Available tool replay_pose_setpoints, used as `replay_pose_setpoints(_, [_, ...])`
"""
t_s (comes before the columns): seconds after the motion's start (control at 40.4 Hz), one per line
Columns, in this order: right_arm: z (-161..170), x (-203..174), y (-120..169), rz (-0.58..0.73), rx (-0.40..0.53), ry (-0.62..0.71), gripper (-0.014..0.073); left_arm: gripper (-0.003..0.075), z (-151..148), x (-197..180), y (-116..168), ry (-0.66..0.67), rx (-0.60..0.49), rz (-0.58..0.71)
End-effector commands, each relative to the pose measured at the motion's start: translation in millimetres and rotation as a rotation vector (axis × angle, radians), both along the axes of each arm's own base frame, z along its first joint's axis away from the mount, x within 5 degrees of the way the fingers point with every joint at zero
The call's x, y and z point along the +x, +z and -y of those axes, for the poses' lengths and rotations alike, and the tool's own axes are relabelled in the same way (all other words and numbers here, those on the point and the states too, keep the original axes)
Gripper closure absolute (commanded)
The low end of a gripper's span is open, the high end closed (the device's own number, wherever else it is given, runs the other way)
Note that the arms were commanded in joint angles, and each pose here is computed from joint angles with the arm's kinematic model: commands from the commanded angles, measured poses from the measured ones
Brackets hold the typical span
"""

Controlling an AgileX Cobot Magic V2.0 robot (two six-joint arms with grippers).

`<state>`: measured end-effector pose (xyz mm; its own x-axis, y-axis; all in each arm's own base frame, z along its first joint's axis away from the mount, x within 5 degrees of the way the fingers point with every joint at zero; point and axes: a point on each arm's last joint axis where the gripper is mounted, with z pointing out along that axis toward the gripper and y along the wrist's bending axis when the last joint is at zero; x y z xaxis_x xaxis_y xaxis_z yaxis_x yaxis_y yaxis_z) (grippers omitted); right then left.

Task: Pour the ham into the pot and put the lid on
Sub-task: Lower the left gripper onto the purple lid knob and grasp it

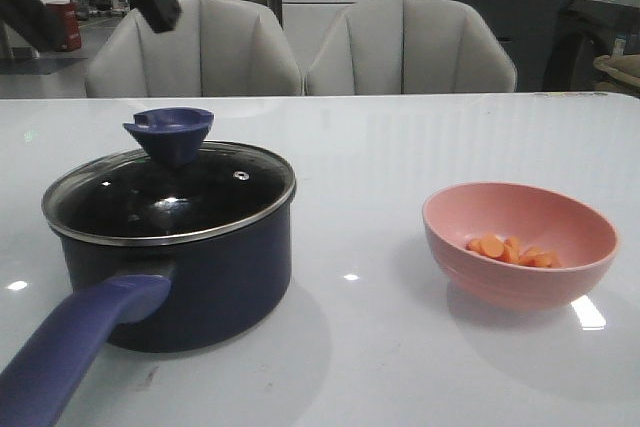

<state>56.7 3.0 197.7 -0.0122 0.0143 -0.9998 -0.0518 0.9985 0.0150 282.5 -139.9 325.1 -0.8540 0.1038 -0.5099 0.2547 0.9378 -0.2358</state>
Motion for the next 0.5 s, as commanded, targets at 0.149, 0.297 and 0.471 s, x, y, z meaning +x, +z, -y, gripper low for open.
replay_pose_setpoints(0.149, [0.4, -1.3, 4.7, 0.091, -0.003, -0.006, 0.0433, 0.0052, 25.3, 26.9, 7.6, 0.022, -0.006, -0.072])
replay_pose_setpoints(0.297, [0.4, -1.3, 4.7, 0.091, -0.003, -0.006, 0.0433, 0.0052, 31.9, 36.8, 0.2, 0.033, 0.031, -0.166])
replay_pose_setpoints(0.471, [0.4, -1.3, 4.7, 0.091, -0.003, -0.006, 0.0433, 0.0052, 47.6, 37.0, -3.2, 0.021, 0.067, -0.170])
